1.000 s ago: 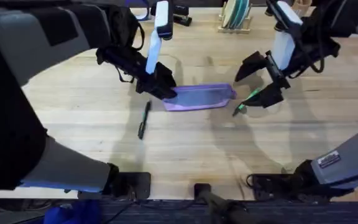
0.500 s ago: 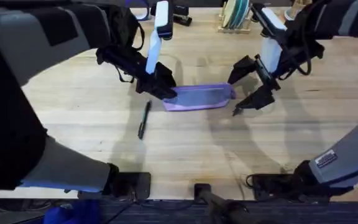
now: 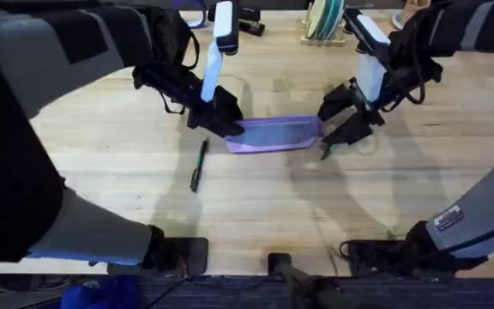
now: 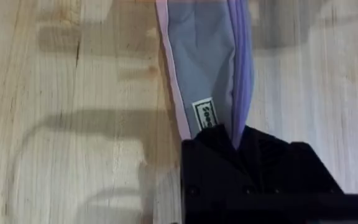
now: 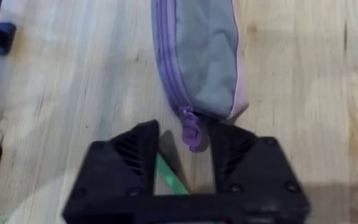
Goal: Unzip the bag, pick up the pens from the table one at a time and place them inside, then zip the bag closed.
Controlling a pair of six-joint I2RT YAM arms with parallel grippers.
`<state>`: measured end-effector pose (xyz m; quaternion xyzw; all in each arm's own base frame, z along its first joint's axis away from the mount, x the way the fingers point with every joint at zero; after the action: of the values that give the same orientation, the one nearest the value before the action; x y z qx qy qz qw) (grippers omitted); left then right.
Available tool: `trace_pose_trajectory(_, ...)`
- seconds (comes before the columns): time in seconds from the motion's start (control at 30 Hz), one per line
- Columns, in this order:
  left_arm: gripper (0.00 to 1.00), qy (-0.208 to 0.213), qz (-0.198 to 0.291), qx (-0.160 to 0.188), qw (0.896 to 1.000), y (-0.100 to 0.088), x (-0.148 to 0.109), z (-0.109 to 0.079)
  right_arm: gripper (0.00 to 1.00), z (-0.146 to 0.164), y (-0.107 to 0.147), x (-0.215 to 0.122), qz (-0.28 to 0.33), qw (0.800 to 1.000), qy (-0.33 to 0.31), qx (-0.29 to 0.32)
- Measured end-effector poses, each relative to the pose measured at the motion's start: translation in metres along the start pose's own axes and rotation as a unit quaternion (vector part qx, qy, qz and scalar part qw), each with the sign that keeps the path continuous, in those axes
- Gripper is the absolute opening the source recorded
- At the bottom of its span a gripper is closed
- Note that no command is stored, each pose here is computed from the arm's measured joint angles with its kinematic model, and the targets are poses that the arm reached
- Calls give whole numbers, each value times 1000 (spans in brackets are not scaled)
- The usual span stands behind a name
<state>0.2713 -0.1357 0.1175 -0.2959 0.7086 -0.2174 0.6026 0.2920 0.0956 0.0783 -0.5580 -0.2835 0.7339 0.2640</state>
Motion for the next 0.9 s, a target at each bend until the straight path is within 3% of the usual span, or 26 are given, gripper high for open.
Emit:
trace_pose_trajectory(0.23,41,0,0,0,1000,0,0,0,46,0,2,0,7,1000,0,3)
trace_pose_trajectory(0.7,41,0,0,0,1000,0,0,0,30,1,2,0,8,1000,-2,23)
trace_pose_trajectory(0.9,41,1,0,-1,1000,0,0,-1,29,15,-5,-6,5,998,-36,60)
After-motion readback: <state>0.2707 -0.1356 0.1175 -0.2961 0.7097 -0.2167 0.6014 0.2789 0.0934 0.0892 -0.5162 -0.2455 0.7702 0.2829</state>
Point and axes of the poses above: each hand's point on the last joint's axis, 136 mm out from that joint toward the fingers, its own x axis out along the fingers, its own z axis along the line the jaws close on, y = z × x, the point moved 3 cm from there along -x, back along the fingers, and after that the axes turned 1 degree about -x, right-handed, at the moved point
